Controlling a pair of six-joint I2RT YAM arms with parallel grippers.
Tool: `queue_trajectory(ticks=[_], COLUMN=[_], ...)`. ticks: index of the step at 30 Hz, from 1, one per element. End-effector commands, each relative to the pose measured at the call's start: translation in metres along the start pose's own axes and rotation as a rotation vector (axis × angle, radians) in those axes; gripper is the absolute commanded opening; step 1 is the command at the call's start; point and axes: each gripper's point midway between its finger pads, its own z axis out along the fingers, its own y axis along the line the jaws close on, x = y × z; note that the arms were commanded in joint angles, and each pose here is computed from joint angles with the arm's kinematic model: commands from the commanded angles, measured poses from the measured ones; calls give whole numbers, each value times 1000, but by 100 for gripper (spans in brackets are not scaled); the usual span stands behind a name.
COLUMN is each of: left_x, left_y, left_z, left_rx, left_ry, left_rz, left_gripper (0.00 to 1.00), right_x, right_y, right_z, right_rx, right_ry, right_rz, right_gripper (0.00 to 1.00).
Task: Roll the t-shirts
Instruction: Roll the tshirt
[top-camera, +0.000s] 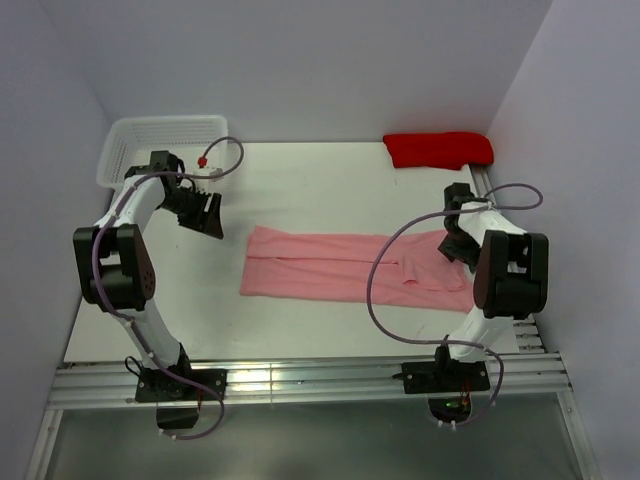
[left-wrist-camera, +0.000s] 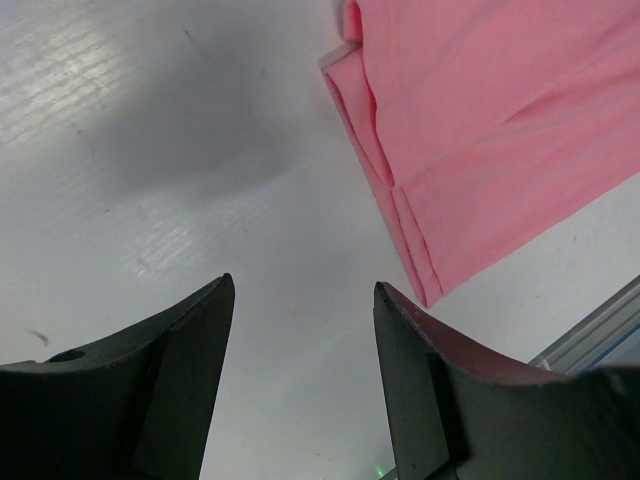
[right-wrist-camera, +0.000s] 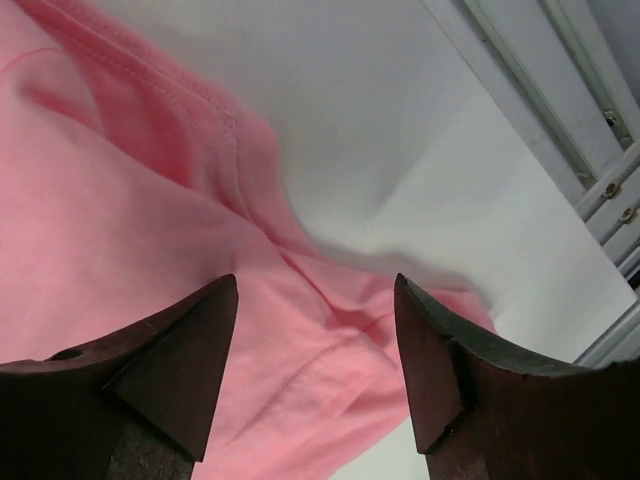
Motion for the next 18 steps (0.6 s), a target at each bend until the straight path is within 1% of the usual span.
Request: queue_trajectory(ticks=[1, 3, 4, 5, 6, 8, 9, 10, 11, 12, 13, 14, 15, 16, 17, 18], left_x=[-19, -21, -20, -21, -23, -23, -26, -25, -25, -27, -27, -24, -27, -26, -27, -31], left_y=[-11, -10, -11, -10, -10, -12, -13, -13, -14, -17, -16, -14, -23, -23, -24, -25], left_z=[2, 8, 12, 14, 16, 23, 25, 31, 34, 39, 41, 47, 54, 59, 61, 64], left_rx=[82, 105, 127, 133, 138, 170, 177, 187, 191, 194, 195, 200, 216, 228, 238, 249], left_ry=[-47, -40, -33, -31, -35, -27, -29, -18, -13, -11, -10, 2, 12, 20, 23, 14], left_rz=[58, 58, 49, 46, 44, 37, 37, 28, 28, 29, 25, 10, 25, 18, 9, 9], left_gripper=[64, 64, 64, 64, 64, 64, 64, 64, 64, 64, 64, 64, 64, 64, 65, 65], right_x=[-23, -25, -21, -21, -17, -3, 4, 13, 32, 42, 53, 74, 86, 96, 119, 132], right_y=[-12, -19, -15, -14, -7, 27, 37, 52, 77, 90, 103, 127, 139, 153, 176, 188], right_z=[-34, -55, -65, -80, -89, -121, -130, -141, -160, -170, -180, -200, -210, -222, -242, -252], right_rx=[-30, -69, -105, -155, -203, -357, -385, -422, -473, -495, -522, -562, -587, -623, -669, -690], right_ry=[-86, -121, -123, -149, -149, -166, -164, -157, -155, -151, -149, -149, -146, -137, -137, -129], right_rz=[98, 150, 156, 178, 185, 155, 148, 146, 71, 46, 18, -31, -54, -54, -116, -147], right_gripper=[71, 72, 72, 71, 67, 65, 62, 62, 61, 59, 59, 59, 58, 56, 55, 55])
